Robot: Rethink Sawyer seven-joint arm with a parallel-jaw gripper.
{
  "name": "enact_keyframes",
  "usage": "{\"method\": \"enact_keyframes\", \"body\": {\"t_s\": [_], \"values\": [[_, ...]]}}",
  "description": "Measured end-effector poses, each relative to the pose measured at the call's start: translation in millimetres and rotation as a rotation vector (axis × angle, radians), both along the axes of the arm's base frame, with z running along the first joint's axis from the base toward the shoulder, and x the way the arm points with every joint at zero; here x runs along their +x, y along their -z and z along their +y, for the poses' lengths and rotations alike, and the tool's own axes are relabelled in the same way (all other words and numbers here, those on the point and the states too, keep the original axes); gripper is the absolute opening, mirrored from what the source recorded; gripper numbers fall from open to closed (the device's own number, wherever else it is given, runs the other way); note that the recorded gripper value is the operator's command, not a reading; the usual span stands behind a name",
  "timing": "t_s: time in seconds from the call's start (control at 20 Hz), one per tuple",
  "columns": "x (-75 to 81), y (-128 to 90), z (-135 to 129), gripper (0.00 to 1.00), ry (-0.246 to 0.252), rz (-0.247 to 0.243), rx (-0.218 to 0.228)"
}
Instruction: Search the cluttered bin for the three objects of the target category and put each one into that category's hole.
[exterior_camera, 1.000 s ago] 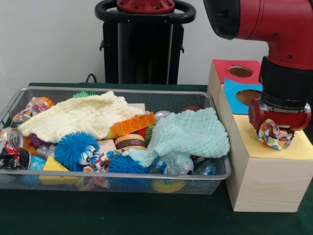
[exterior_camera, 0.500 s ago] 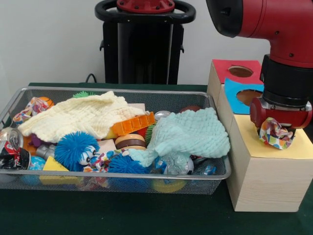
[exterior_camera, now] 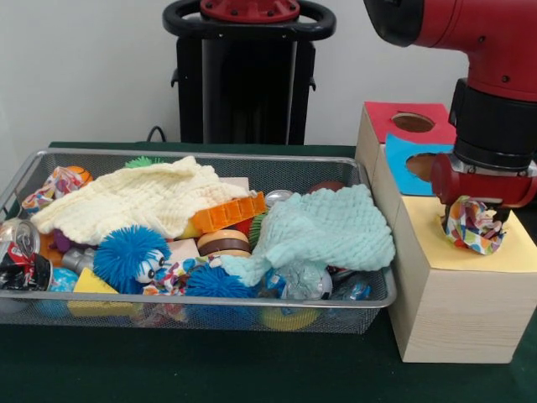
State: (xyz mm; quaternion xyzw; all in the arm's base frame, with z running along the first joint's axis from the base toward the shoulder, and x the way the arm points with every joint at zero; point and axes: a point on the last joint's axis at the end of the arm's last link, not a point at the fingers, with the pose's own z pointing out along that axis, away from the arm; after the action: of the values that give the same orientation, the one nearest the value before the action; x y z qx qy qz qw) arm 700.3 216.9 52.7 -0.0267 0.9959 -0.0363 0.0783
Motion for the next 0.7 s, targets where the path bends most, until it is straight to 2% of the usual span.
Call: {"method": "enact_keyframes", "body": {"t_s": [0.7], "values": [[-1.5, -6.8, -0.3, 1.00, 0.002, -0.003, 0.002]]}}
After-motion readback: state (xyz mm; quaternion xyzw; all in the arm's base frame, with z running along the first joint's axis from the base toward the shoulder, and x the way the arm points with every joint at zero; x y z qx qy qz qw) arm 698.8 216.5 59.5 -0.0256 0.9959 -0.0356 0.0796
